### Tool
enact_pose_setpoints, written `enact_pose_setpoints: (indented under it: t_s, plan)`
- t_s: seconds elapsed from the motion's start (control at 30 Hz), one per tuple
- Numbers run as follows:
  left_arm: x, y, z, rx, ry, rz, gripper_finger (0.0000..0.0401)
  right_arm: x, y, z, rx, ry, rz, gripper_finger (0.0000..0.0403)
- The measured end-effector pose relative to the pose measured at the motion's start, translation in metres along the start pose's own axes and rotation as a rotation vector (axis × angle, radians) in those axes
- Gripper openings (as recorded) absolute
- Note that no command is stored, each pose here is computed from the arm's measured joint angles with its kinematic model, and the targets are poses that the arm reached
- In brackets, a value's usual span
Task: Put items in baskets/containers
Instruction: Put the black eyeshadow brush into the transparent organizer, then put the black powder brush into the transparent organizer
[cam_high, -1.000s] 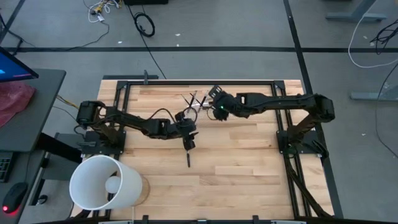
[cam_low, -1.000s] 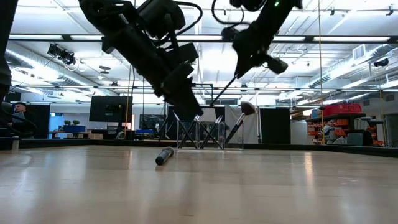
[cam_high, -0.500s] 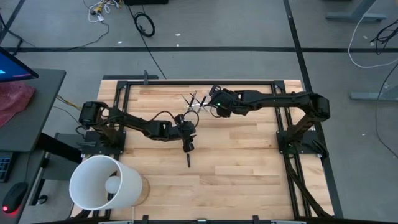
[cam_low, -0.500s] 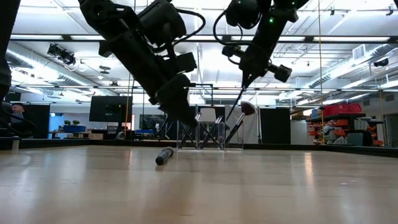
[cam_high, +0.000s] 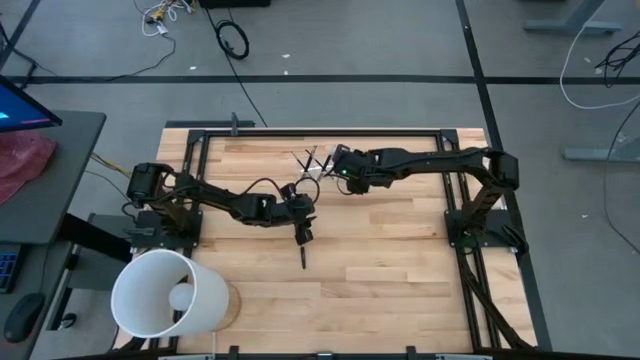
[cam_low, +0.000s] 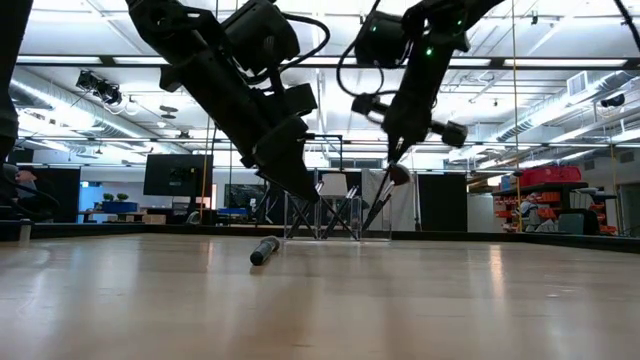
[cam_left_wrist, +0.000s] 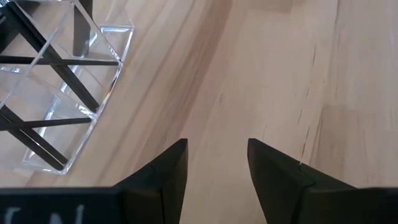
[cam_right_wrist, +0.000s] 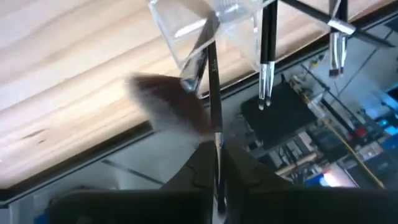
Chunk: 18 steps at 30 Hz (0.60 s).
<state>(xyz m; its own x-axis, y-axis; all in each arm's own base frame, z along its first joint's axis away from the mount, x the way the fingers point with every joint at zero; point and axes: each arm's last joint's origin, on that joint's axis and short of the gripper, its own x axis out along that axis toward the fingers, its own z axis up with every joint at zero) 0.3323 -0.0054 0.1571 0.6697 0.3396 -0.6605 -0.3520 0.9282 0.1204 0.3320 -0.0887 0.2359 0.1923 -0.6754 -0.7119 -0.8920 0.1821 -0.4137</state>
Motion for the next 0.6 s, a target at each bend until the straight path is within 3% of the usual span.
enact_pose_setpoints:
  t_s: [0.27,0.47,0.6]
  plan:
    - [0.000,0.000,0.000,-0.015,-0.001,-0.001,0.0170,0.010,-0.009,0.007,0.058,0.045,-0.053,0.0053]
    - [0.000,-0.003,-0.001,-0.147,0.022,-0.080,0.0170,0.009,-0.009,0.007,0.133,0.045,-0.057,0.0096]
    - [-0.002,-0.007,-0.003,-0.279,0.052,-0.114,0.0170,0.005,-0.011,0.013,0.283,0.032,-0.086,0.0120]
